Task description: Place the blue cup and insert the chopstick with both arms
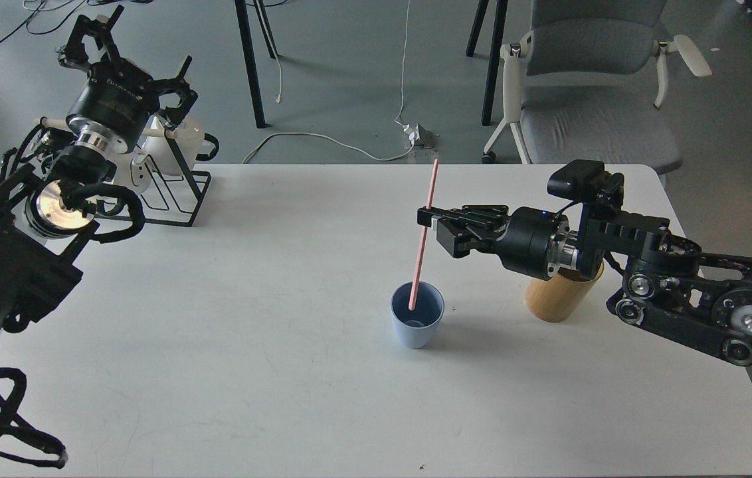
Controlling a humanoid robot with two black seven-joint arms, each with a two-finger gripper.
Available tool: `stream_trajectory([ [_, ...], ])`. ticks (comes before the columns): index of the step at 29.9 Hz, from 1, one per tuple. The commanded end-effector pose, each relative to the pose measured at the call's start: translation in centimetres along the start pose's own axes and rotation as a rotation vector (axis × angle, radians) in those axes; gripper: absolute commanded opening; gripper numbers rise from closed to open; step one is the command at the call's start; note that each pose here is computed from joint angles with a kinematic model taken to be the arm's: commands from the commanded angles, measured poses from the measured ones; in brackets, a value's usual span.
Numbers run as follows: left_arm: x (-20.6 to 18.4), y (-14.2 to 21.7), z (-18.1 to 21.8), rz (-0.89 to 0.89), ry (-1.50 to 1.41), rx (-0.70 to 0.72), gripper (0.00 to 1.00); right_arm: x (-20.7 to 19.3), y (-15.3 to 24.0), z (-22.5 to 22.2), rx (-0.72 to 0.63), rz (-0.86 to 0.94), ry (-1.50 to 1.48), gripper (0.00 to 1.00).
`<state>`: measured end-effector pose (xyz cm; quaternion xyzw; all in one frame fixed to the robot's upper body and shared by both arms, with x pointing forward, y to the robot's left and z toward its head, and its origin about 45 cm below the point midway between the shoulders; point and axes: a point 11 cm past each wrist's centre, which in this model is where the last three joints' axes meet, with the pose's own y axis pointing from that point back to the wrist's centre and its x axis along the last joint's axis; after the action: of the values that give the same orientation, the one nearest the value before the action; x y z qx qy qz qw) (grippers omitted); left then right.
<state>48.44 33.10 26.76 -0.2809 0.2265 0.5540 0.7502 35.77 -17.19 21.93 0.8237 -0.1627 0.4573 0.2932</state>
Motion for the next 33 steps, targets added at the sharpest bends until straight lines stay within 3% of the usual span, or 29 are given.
stream_trajectory([
  [1,0.0,0.0,0.0,0.001,0.0,0.001,1.0,-0.3,0.1,0.4,-0.012,-0.004,-0.006,0.09],
  [8,0.1,0.0,-0.1,0.004,0.001,0.0,1.0,-1.5,0.6,0.7,-0.023,-0.017,-0.028,0.22],
  [13,0.2,0.0,-0.1,0.005,0.0,0.0,1.0,-1.8,0.8,0.9,-0.028,-0.019,-0.04,0.39],
  [15,0.4,0.1,-0.1,0.012,-0.001,0.0,1.0,-1.2,0.8,0.9,-0.026,0.001,-0.047,0.6],
  [17,0.4,0.1,-0.1,0.012,-0.001,0.0,1.0,0.4,0.7,0.7,-0.017,0.056,-0.049,0.94],
  [25,0.5,0.1,0.3,0.016,0.001,-0.012,1.0,12.2,3.1,2.3,-0.011,0.471,-0.331,0.99],
  [33,1.8,0.5,0.3,0.06,-0.002,-0.021,1.0,16.9,6.9,7.6,-0.019,0.781,-0.759,0.99],
])
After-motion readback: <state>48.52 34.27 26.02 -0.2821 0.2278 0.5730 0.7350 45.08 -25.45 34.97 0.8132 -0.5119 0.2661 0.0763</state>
